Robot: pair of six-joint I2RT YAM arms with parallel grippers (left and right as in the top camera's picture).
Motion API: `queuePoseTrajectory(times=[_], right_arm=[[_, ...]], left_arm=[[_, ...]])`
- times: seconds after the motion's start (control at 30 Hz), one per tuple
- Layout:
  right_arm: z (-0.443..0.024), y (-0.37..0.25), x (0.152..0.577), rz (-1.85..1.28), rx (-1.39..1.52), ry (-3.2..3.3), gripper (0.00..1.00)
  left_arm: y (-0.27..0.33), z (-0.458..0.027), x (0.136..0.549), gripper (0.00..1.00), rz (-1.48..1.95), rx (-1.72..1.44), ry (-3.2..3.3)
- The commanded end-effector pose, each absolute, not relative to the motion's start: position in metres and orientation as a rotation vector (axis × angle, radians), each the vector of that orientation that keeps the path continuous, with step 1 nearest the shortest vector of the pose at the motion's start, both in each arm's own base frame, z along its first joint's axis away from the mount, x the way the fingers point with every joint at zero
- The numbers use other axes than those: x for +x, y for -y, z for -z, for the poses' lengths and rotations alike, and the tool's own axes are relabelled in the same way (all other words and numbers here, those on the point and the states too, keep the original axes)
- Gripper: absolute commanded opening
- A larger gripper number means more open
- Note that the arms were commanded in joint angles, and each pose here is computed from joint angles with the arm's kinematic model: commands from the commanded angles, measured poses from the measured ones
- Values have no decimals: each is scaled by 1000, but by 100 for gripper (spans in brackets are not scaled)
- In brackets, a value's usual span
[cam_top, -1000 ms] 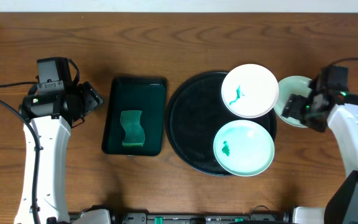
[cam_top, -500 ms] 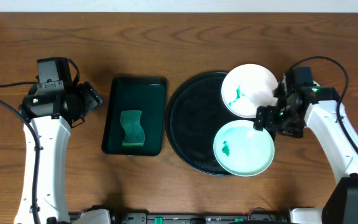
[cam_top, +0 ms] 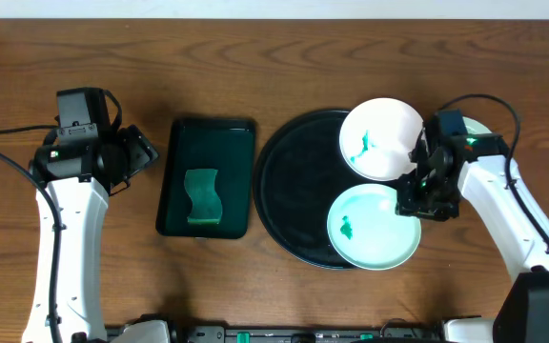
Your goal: Clean dirty plates on tray and stack at the side
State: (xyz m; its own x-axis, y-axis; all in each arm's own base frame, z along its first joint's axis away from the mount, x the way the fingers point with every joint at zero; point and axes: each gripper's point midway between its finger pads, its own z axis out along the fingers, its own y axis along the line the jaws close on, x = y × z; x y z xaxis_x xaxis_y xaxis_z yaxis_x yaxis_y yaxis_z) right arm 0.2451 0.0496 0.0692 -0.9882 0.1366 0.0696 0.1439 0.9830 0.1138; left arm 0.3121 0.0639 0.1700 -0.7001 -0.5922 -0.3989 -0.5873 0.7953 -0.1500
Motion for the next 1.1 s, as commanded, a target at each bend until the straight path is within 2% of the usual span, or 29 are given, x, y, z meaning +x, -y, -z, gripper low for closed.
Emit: queuePoseTrajectory(times=[0.0, 0.2, 0.33, 0.4, 0.47, 0.5, 0.73, 1.07], right_arm=[[-62, -35, 239, 33, -307, 3071, 41], [-47, -23, 223, -70, -389, 3027, 44], [-33, -23, 212, -75, -403, 3003, 42], [-29, -23, 210, -72, -408, 3000, 31], [-28, -23, 208, -73, -408, 2996, 5], [-28, -23, 208, -66, -407, 2996, 1], [-29, -47, 209, 141, -414, 2972, 1], [-47, -111, 251, 759, -367, 2996, 1]], left_arm=[[-67, -176, 314, 82, 4, -881, -2536], [-67, -176, 314, 82, 4, -881, -2536], [-67, -176, 314, 82, 4, -881, -2536], [-67, -176, 314, 82, 4, -881, -2536], [-67, -176, 314, 82, 4, -881, -2536], [-67, -176, 314, 82, 4, -881, -2536], [-67, -176, 314, 82, 4, -881, -2536], [-67, -176, 314, 82, 4, -881, -2536]])
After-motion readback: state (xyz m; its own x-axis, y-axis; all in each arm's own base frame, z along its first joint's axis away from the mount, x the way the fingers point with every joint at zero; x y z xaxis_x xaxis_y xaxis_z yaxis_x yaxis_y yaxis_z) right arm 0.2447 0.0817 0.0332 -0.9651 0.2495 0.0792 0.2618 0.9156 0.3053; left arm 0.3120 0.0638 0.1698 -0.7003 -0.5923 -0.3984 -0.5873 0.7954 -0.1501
